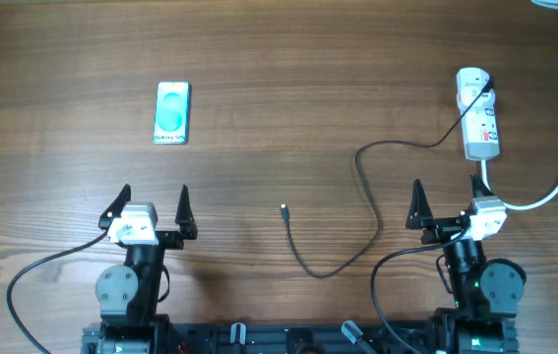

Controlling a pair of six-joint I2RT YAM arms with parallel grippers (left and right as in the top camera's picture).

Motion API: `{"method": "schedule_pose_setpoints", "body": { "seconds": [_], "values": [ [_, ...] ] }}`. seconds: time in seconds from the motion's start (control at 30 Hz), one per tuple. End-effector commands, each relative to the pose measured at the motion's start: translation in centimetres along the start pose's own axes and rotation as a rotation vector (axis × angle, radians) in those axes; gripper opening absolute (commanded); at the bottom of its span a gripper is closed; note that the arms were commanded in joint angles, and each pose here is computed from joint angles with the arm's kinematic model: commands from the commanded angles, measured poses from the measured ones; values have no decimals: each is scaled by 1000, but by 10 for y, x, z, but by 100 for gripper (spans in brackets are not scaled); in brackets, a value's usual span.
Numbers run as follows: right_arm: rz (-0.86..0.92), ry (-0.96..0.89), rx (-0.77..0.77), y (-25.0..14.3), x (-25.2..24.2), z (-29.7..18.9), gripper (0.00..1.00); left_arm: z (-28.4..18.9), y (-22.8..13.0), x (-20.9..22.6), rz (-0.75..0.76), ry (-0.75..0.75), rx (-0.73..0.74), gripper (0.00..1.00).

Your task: Plug charger to phone and switch on socket

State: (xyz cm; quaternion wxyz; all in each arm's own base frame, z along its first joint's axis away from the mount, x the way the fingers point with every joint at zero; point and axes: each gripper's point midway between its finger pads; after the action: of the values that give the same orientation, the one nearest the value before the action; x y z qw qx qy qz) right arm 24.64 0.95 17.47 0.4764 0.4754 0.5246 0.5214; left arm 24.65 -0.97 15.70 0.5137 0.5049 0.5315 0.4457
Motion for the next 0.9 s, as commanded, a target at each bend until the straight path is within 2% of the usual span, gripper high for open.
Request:
{"method": "schedule_pose_setpoints", "body": {
  "seconds": [0.0,0.8,0.87],
  "values": [
    [4,-2,-13,3,0,0,100,0,-1,2,19,13,2,100],
    [4,-2,-13,3,0,0,100,0,3,2,19,12,-12,100],
    [5,-2,-13,3,0,0,100,-1,5,-12,17,-70,-22,100]
  ]
}}
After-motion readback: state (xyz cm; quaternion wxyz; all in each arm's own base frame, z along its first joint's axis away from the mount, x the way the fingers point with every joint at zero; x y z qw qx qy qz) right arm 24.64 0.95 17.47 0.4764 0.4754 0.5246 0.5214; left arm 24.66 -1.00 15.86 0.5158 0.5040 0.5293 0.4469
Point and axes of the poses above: each gripper's point midway between its finger pads, its own z axis out along the fingers, its own x axis along the line the jaws close on, y = z × x, and after that the axes turned 3 degrees about -z, right-handed
